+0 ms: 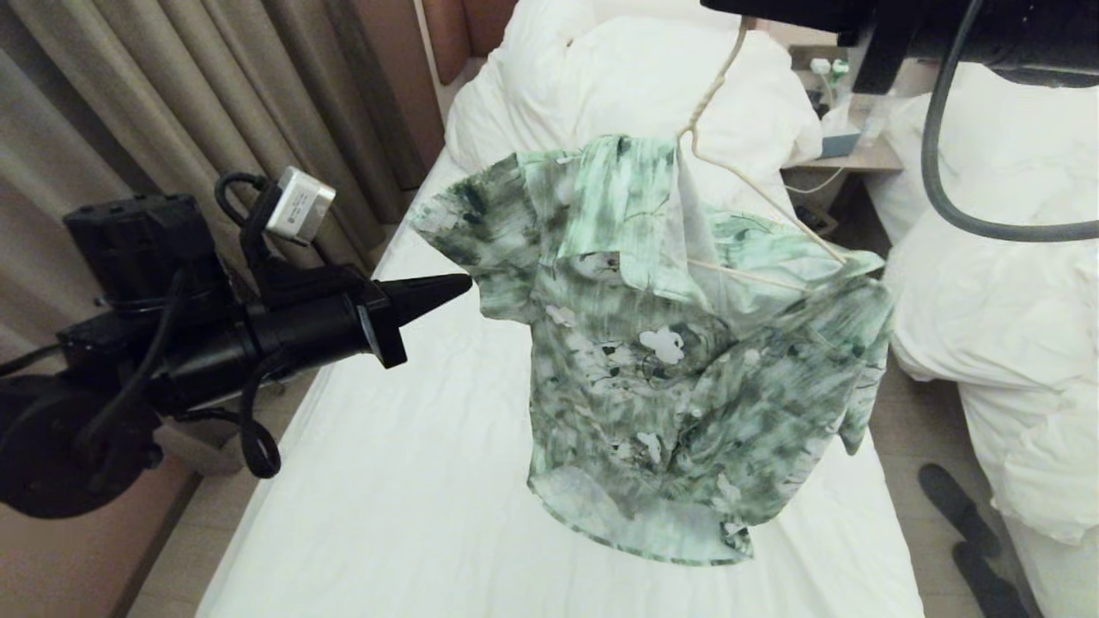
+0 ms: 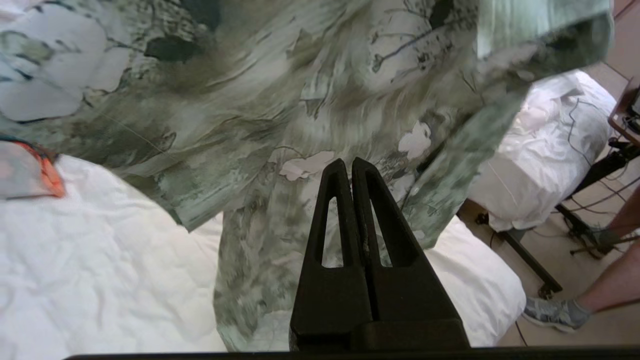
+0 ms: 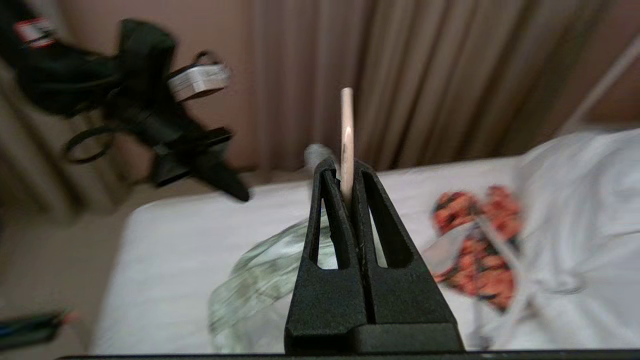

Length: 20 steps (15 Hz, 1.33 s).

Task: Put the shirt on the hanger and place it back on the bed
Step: Take the clothes hanger out of the clothes

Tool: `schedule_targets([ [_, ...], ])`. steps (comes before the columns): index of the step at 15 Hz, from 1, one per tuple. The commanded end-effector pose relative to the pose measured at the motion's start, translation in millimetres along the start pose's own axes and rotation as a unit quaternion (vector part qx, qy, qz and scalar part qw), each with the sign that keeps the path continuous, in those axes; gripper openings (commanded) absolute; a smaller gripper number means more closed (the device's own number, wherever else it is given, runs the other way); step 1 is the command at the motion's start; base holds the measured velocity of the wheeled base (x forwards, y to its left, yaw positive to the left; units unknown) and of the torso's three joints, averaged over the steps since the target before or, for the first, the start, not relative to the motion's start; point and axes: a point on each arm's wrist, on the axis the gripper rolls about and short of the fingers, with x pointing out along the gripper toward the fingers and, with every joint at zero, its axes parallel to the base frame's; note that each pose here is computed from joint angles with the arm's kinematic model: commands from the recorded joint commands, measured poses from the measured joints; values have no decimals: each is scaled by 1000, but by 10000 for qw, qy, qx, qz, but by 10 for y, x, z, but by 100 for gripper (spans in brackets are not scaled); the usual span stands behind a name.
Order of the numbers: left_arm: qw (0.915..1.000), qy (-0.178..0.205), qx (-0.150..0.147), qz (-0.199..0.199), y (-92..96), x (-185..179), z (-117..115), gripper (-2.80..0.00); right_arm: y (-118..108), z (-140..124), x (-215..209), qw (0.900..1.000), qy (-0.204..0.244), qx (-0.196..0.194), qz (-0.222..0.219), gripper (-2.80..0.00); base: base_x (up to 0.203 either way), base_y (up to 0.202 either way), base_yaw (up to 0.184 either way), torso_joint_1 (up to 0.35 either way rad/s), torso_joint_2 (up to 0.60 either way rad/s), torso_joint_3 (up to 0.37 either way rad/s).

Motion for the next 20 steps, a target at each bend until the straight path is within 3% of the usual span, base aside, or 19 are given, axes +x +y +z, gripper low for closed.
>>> schedule_targets([
  [1, 9999, -99, 64, -12, -24, -41, 57, -280, 19, 4, 45, 10000, -27, -24, -22, -280, 0, 0, 0, 0, 0, 0],
  [5, 9998, -187, 117, -1, -49, -88, 116, -280, 62, 150, 98, 9982, -319, -334, -372, -280, 0, 0, 0, 0, 0, 0],
  [14, 9991, -352, 229, 50, -82, -189, 222, -280, 87, 258, 84, 9949, -338, -419, -850, -280, 0, 0, 0, 0, 0, 0],
  [19, 9970, -714, -120, -271, -396, -271, 442, -280, 52, 44, 243, 9930, 28, -182, -1165, -280, 0, 0, 0, 0, 0, 0],
  [20, 9967, -768, -202, -147, -474, -222, 460, -280, 74, -2, 288, 9918, 175, 19, -1268, -280, 0, 0, 0, 0, 0, 0],
])
